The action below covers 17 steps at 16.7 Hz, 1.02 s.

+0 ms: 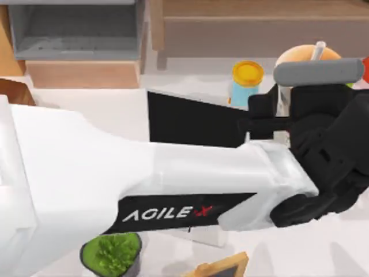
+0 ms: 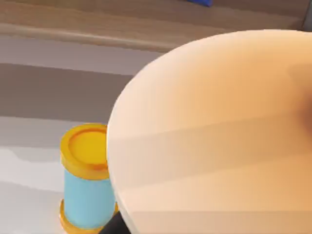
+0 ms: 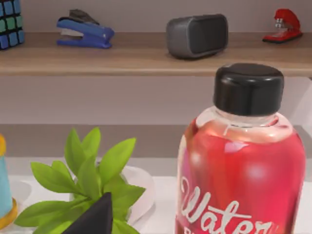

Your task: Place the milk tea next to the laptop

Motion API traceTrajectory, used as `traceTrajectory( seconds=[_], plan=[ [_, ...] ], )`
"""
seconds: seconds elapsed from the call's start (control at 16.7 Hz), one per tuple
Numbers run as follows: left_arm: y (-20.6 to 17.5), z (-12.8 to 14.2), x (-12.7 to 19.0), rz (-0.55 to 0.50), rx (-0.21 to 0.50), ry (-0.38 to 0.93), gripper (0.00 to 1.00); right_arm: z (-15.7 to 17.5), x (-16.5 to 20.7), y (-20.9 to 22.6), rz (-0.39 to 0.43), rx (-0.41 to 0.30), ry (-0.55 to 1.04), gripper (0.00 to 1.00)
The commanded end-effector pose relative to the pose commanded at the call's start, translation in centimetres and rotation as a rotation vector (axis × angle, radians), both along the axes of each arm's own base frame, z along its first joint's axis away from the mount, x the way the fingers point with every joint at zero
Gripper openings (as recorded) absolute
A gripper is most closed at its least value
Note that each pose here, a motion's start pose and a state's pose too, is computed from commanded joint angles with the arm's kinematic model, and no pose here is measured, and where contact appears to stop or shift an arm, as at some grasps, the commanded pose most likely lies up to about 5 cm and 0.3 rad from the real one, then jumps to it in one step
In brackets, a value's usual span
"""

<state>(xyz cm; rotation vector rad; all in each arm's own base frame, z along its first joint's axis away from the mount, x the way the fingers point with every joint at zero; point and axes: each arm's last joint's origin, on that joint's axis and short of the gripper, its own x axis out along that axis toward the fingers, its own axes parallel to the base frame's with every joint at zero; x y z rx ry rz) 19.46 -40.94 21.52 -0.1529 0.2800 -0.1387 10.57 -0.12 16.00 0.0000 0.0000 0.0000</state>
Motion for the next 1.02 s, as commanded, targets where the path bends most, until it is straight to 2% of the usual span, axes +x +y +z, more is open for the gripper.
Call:
traceTrajectory(
  seconds=[0.18,0.36,1.02],
  plan=[
    [-1.4,-3.6,-2.7,0.052,0.104,0.021,0.0,0.0,0.0,0.0,0.0,0.0,0.0,1.0],
    [-1.7,-5.2,-3.7,0.091,0.158,0.012,0.0,0.0,0.0,0.0,0.0,0.0,0.0,1.0],
    [-2.0,-5.1,-3.8,0.098,0.145,0.003,0.0,0.0,0.0,0.0,0.0,0.0,0.0,1.0]
  ],
)
